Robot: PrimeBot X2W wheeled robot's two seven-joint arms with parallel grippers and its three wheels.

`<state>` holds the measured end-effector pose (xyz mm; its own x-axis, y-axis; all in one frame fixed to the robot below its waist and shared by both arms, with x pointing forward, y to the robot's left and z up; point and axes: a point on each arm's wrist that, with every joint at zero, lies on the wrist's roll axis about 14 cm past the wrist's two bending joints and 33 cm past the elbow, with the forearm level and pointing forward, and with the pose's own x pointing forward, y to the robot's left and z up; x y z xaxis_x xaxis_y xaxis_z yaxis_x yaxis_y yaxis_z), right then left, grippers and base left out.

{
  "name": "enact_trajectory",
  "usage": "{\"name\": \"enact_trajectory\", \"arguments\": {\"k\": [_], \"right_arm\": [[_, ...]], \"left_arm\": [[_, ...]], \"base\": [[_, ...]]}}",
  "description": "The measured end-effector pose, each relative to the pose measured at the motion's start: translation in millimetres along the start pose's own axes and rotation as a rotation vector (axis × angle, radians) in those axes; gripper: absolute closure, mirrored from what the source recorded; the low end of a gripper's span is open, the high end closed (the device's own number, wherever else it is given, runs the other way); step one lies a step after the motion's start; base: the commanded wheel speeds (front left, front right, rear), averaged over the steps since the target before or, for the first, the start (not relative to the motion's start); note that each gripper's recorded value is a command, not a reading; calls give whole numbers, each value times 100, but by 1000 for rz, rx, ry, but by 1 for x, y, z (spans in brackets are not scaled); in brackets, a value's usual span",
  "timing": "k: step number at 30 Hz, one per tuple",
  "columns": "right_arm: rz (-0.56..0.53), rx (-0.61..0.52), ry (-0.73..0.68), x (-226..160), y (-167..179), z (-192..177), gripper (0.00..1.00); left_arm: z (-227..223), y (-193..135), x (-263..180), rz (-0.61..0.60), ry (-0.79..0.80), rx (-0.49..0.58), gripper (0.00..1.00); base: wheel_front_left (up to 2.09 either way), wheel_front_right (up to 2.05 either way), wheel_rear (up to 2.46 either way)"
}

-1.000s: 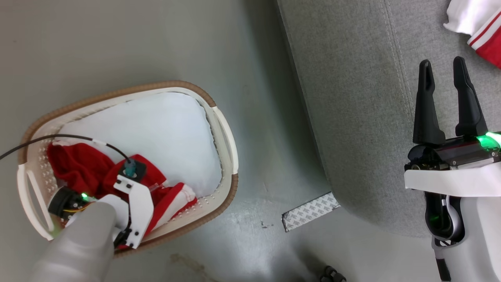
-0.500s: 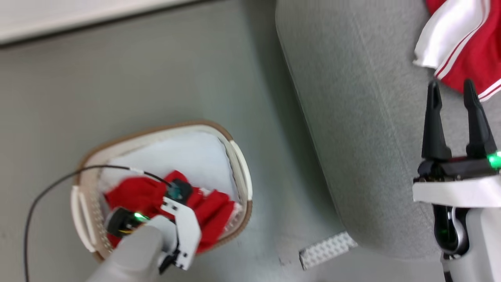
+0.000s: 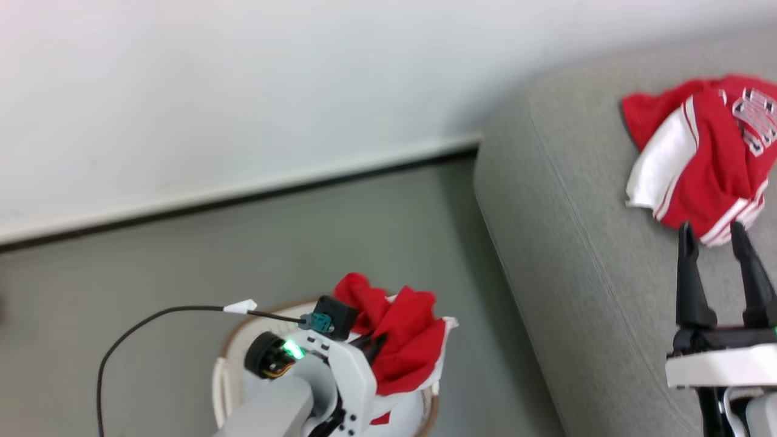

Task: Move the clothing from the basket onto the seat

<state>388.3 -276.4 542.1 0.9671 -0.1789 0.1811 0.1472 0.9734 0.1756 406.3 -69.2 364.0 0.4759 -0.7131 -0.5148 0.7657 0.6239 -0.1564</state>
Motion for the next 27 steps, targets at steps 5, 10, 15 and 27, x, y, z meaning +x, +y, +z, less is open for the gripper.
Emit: {"name": "enact_trajectory", "arguments": {"k": [5, 10, 15, 27], "right_arm": [[41, 24, -19, -16, 9, 11, 0], [97, 41, -38, -25, 23, 19, 0], [174, 58, -45, -26, 48, 22, 0], [289, 101, 6, -32, 91, 7, 0]], "left_arm": [[63, -10, -29, 25, -223, 28, 100], [134, -16, -65, 45, -449, 50, 100], [198, -18, -104, 79, -635, 134, 100], [263, -42, -146, 61, -814, 186, 100]], "base": [[0, 0, 0], [0, 0, 0], [0, 0, 0], [0, 0, 0]]}}
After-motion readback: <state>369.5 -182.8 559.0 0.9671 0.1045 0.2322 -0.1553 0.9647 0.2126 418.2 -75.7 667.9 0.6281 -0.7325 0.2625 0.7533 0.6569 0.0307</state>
